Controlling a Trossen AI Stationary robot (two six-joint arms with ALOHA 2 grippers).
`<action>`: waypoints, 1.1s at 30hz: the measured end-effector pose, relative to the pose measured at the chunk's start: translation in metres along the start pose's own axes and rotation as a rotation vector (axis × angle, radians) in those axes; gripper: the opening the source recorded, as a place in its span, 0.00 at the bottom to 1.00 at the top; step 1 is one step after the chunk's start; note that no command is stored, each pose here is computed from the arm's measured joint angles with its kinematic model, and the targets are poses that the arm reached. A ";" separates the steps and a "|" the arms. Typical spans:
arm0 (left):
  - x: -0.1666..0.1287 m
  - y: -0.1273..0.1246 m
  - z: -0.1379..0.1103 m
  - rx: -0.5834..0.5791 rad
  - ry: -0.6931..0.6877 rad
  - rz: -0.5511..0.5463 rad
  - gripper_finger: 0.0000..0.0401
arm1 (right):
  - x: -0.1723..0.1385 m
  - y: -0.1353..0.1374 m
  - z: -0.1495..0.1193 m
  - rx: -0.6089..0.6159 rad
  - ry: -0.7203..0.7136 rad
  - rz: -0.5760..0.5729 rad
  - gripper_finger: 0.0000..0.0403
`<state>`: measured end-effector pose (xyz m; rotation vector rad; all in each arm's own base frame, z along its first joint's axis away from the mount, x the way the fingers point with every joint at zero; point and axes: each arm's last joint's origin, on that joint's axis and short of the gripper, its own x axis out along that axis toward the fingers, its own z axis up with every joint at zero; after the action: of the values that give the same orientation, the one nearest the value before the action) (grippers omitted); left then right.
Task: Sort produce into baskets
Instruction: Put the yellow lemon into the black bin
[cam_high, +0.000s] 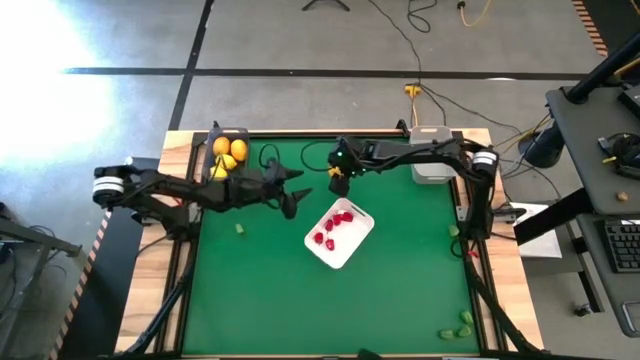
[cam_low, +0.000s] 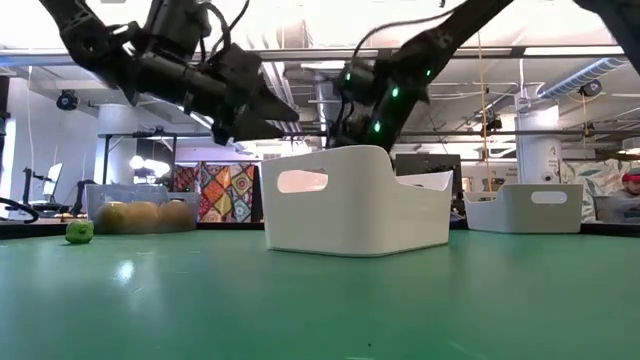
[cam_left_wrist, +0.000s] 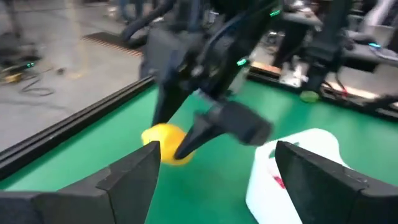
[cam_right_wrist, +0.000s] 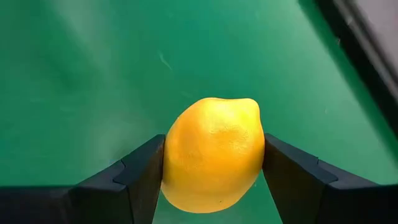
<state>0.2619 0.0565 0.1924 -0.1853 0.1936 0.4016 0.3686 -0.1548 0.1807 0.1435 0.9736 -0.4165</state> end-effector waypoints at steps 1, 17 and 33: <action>-0.001 0.004 -0.002 0.009 -0.001 -0.019 0.74 | 0.006 -0.001 -0.001 0.000 0.008 0.008 0.59; 0.020 0.018 -0.038 0.108 0.024 -0.034 0.71 | -0.001 0.008 0.012 0.029 -0.100 0.062 0.89; 0.084 0.052 0.028 0.495 0.425 -0.182 0.71 | -0.117 0.059 -0.024 -0.008 -0.136 0.164 0.91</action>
<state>0.3204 0.1402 0.1932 0.2028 0.6807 0.1194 0.3166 -0.0614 0.2601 0.1844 0.8227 -0.2685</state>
